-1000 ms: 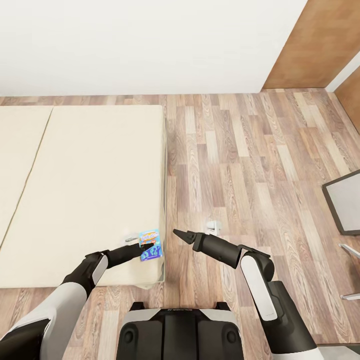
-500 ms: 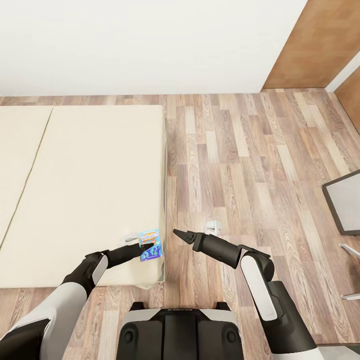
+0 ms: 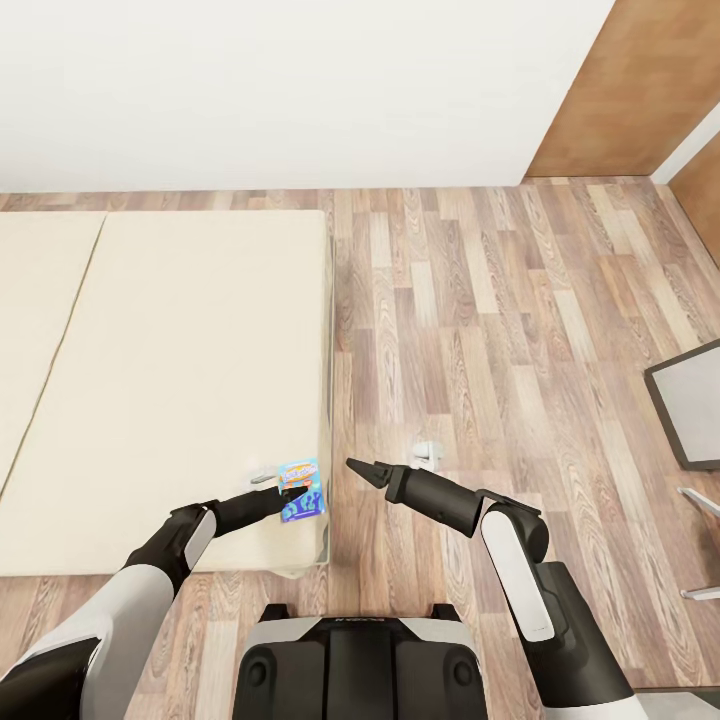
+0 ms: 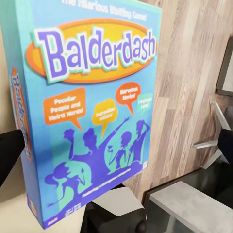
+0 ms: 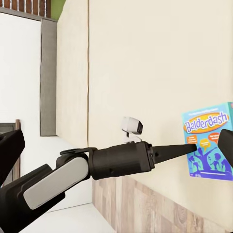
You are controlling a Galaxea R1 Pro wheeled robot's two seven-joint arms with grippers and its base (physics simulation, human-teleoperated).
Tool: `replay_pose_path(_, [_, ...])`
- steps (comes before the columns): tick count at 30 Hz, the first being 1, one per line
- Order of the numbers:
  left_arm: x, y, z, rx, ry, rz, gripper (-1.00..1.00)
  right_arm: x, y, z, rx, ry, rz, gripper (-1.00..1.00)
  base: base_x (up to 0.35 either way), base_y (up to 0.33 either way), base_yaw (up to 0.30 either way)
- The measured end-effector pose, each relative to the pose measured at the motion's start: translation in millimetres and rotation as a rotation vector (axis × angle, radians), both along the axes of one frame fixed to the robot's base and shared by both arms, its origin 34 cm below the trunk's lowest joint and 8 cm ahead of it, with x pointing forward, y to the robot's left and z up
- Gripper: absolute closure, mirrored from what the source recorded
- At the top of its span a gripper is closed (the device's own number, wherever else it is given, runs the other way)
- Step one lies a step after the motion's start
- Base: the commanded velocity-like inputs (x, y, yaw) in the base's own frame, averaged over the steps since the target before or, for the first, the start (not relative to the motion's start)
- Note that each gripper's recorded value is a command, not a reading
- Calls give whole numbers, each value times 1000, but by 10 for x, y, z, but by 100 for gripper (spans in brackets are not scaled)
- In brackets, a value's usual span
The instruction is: Put all the toys in the child's room - the three board games (two on the bed and one on the table), the two jigsaw puzzles on the table, and the tennis ball on the table - inside the toy box on the table in the child's room.
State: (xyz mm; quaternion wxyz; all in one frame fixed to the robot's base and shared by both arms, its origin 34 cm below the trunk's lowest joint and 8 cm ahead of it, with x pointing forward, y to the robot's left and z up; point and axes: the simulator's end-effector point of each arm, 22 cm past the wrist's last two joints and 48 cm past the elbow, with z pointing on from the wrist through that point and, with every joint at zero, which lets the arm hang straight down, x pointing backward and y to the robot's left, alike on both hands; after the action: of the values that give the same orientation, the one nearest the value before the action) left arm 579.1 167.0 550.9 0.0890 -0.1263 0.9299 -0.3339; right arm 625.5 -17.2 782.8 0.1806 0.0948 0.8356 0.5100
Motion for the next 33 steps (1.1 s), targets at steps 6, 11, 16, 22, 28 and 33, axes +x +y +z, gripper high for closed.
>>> replay_pose_path(6, [1,-2,1,0,-1,-1,-100,-2,0,-1,0,1,1,-100,0,0,0])
replay_pose_path(11, [1,-3,2,-1,-1,-1,-100,-3,-3,-3,-1,1,1,-100,0,0,0])
replay_pose_path(16, [0,-3,2,-1,0,-2,-100,-3,-3,-3,-1,1,1,-100,0,0,0])
replay_pose_path(22, [-3,-8,3,-2,1,-3,-100,-4,-3,-3,-1,1,1,-100,0,0,0])
replay_pose_path(28, [-8,-11,2,-3,2,-5,-100,-4,-3,-3,-1,1,1,-100,0,0,0])
replay_pose_path(33, [-4,-27,17,-12,-2,-5,-100,-4,-4,-3,-1,1,1,-100,0,0,0])
